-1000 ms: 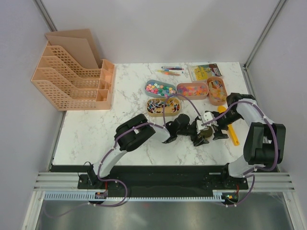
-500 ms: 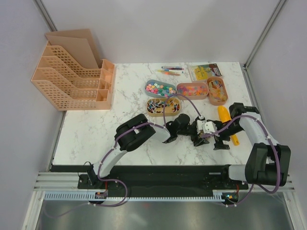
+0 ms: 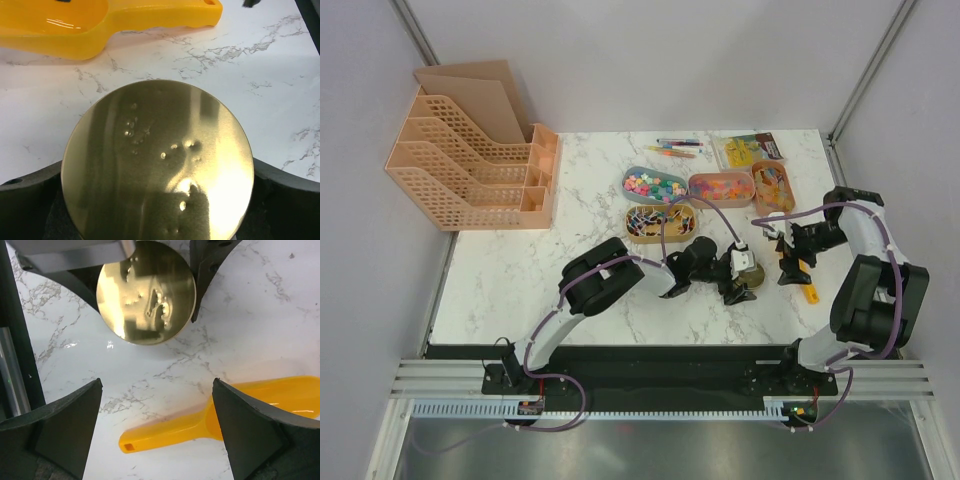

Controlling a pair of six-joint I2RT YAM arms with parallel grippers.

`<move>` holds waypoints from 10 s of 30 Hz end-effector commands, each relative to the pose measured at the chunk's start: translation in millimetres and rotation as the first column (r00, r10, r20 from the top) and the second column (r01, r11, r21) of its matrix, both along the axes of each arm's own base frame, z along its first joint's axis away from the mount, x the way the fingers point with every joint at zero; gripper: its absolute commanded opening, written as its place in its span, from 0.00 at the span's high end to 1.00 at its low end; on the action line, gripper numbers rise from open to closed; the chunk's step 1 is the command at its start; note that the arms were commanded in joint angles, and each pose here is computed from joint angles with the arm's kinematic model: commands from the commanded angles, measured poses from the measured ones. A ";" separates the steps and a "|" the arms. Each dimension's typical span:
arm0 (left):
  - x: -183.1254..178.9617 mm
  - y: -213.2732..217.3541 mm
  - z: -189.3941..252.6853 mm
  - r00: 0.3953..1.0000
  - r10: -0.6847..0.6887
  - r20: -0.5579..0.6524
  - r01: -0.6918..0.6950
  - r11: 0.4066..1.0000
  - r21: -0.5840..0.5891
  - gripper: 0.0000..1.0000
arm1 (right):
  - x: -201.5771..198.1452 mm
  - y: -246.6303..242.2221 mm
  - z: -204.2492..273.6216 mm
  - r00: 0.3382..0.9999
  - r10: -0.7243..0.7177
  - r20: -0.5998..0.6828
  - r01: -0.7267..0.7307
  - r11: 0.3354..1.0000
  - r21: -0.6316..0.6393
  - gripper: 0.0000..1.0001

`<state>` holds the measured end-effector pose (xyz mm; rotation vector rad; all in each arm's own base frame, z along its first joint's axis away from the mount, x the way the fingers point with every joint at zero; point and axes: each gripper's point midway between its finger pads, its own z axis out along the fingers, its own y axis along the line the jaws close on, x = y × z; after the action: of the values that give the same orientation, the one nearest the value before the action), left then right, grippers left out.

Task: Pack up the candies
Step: Screw the bottle lid onto the packing bottle.

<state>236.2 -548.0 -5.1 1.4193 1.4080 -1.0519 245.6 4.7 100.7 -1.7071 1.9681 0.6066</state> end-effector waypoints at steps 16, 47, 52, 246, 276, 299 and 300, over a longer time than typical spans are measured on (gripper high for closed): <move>-130.0 247.4 -228.4 0.881 0.296 -0.370 0.202 0.473 0.857 0.15 | -22.2 42.0 9.9 0.988 0.109 -0.109 -0.096 0.988 0.122 0.02; -118.4 269.2 -226.2 0.861 0.406 -0.308 0.157 0.364 0.918 0.13 | -87.2 69.4 -12.2 0.938 0.226 -0.264 -0.208 0.974 0.094 0.02; -118.3 274.3 -229.8 0.857 0.429 -0.284 0.143 0.331 0.933 0.00 | -99.7 50.5 -30.1 0.914 0.226 -0.336 -0.218 0.974 0.062 0.02; -112.5 311.4 -234.4 0.947 0.322 0.012 -0.043 0.090 0.995 0.74 | -108.4 -26.2 -46.2 0.932 0.177 -0.318 -0.205 0.977 -0.059 0.02; -93.2 273.9 -206.5 0.980 0.029 -0.196 0.177 0.322 0.930 0.78 | 13.5 -75.9 7.2 0.966 -0.250 -0.065 0.256 0.960 0.109 0.02; -139.8 277.5 -188.0 0.841 -0.068 -0.537 0.535 0.253 0.806 0.89 | -29.1 8.3 -8.1 0.972 0.233 0.032 -0.235 0.968 0.084 0.02; -138.1 275.3 -189.2 0.842 -0.045 -0.538 0.531 0.252 0.809 0.89 | -28.5 14.8 -7.7 0.970 0.242 0.030 -0.244 0.965 0.099 0.02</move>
<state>222.0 -533.3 -3.2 1.8689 1.3715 -0.9214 236.7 -5.3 84.1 -1.8378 1.8491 0.6167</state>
